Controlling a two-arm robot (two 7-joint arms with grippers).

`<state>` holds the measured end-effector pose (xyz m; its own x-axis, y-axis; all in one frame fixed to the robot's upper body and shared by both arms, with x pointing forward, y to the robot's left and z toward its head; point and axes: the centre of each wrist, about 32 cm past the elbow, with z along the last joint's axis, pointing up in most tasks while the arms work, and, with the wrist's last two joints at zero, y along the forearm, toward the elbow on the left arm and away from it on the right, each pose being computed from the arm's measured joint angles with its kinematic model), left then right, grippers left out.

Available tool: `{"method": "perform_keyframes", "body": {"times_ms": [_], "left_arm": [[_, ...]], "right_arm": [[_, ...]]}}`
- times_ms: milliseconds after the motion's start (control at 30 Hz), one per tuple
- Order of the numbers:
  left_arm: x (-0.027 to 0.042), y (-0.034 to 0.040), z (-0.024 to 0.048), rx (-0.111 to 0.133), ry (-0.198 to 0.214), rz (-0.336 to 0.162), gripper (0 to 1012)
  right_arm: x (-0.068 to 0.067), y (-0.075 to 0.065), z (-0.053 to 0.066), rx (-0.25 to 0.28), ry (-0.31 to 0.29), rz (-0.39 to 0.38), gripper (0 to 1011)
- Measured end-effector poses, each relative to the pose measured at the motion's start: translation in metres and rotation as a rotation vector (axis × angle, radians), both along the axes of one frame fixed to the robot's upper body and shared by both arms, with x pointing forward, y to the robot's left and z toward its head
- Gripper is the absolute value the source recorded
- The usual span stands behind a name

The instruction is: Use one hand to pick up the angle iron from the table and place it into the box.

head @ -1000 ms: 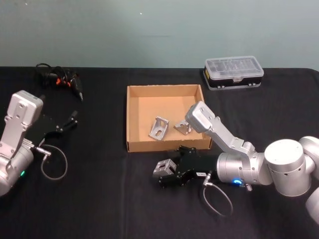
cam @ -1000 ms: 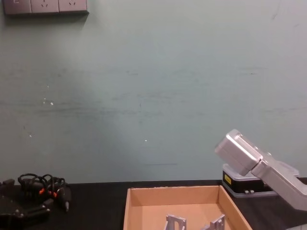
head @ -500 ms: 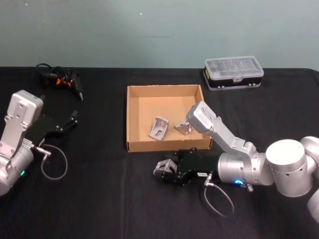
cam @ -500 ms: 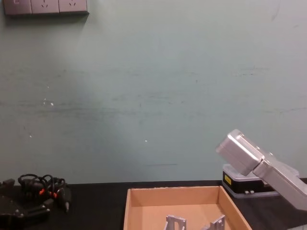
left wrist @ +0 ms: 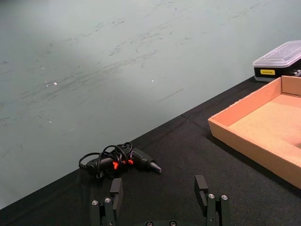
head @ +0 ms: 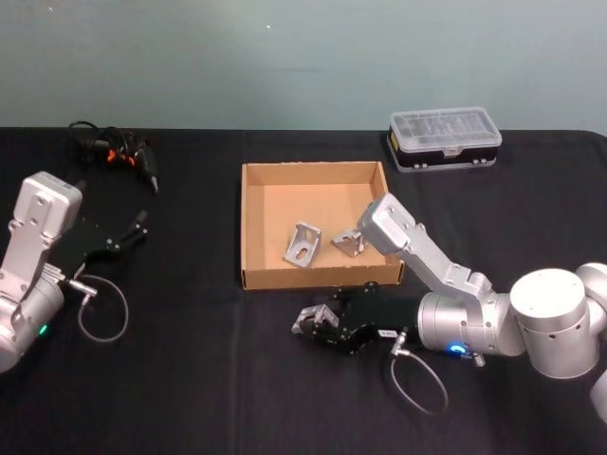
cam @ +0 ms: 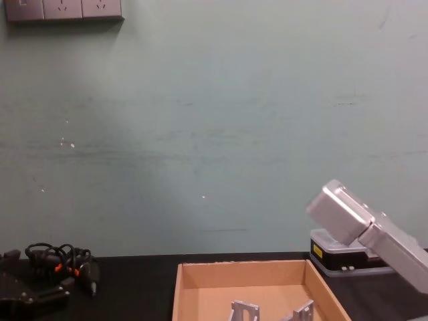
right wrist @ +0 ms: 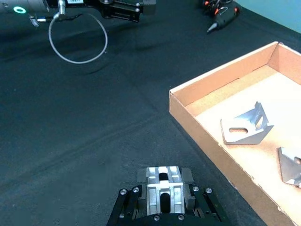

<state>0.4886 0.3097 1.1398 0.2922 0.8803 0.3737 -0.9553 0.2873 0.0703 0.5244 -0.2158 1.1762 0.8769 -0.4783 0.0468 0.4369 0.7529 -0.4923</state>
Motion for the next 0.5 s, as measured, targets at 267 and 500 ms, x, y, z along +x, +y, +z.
{"method": "perform_keyframes", "body": {"times_ms": [267, 500], "left_arm": [[0.0, 0.0, 0.0, 0.0, 0.0, 0.0, 1000], [0.0, 0.0, 0.0, 0.0, 0.0, 0.0, 1000]], "right_arm": [[-0.009, -0.002, 0.021, 0.023, -0.083, -0.029, 438], [-0.017, -0.01, 0.049, 0.059, -0.203, -0.093, 438]]}}
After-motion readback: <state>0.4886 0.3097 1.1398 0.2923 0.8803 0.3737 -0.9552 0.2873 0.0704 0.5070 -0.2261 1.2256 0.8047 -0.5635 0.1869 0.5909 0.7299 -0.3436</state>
